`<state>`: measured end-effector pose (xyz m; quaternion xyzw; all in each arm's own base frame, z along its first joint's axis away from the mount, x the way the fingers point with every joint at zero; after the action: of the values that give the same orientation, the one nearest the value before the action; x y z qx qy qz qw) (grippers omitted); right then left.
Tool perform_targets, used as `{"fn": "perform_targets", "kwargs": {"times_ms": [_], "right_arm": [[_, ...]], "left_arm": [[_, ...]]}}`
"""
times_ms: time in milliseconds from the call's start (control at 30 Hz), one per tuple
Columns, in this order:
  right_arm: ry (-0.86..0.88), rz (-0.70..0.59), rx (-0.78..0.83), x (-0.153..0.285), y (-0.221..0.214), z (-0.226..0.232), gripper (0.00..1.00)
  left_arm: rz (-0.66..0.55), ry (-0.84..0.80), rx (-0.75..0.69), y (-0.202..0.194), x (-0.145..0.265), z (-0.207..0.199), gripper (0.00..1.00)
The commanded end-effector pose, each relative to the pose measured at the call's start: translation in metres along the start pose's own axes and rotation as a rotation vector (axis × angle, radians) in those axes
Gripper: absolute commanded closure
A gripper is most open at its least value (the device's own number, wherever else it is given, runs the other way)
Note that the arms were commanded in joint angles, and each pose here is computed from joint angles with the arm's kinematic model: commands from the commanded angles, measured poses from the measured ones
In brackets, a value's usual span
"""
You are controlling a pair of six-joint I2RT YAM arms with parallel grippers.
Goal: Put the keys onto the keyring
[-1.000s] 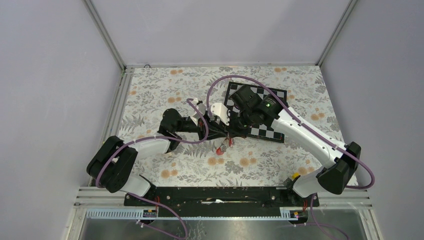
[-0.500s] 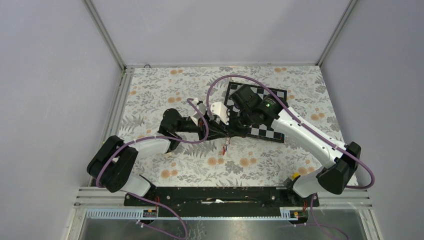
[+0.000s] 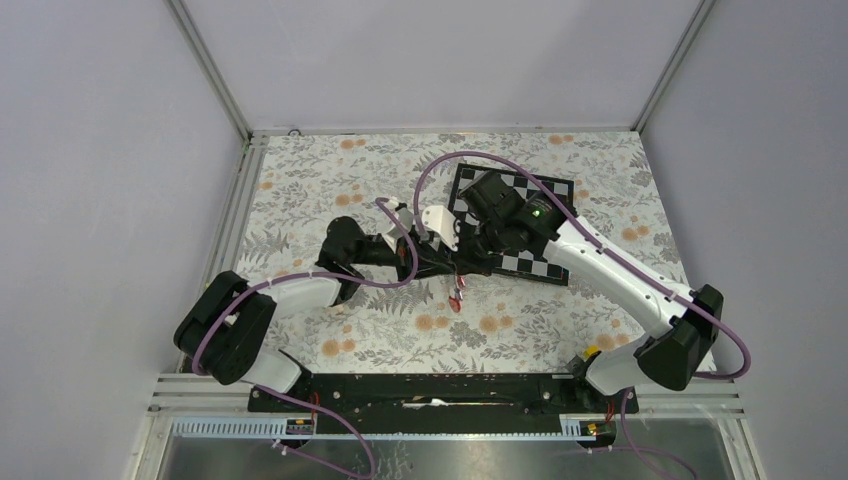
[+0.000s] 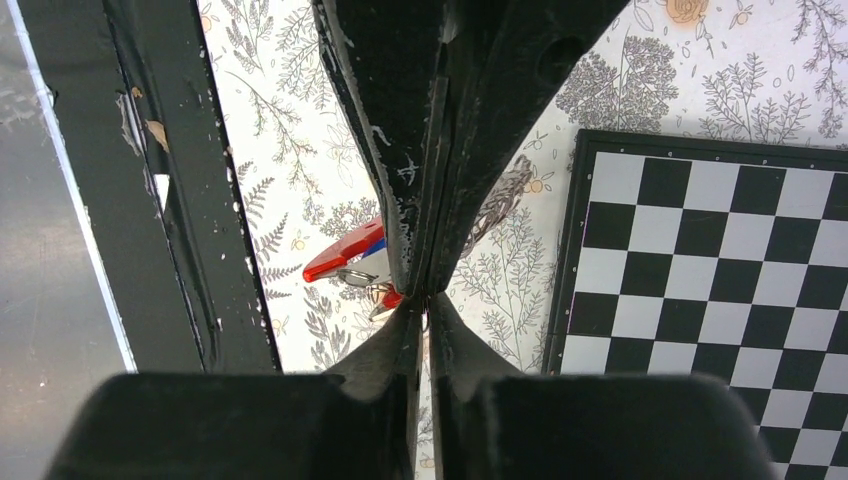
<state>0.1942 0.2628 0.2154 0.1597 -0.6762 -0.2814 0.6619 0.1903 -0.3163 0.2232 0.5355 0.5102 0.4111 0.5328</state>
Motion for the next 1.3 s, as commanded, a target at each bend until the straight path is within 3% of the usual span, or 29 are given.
{"fn": "perform_targets", "kwargs": {"times_ms": [0,233,500,900,1267], "right_arm": [[-0.038,-0.073,0.018,0.011,0.01,0.002,0.85],[-0.012,-0.147,0.018,0.021,0.011,0.01,0.59],[0.057,-0.207,0.059,0.028,0.011,0.023,0.56],[0.124,-0.22,0.095,0.02,0.009,0.032,0.68],[0.142,-0.221,0.097,0.014,0.007,0.033,0.89]], "left_arm": [[-0.039,-0.054,-0.127,0.025,-0.001,-0.012,1.0],[-0.045,-0.124,-0.162,0.035,0.001,-0.028,1.0],[-0.049,-0.15,-0.16,0.039,0.002,-0.033,1.0],[-0.056,-0.164,-0.158,0.042,0.003,-0.038,1.0],[-0.058,-0.163,-0.158,0.041,0.003,-0.038,1.0]]}}
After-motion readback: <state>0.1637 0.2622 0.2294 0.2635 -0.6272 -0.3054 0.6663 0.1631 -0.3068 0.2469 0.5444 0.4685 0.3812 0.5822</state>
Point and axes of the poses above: each gripper's point midway between its finger pads, its own x axis back along the fingers, its own z axis along the line the jaws close on, y = z × x, the point moved 1 cm from there along x, back along the fingers, and after that the axes turned 4 degrees about -x, right-handed, at the moved point
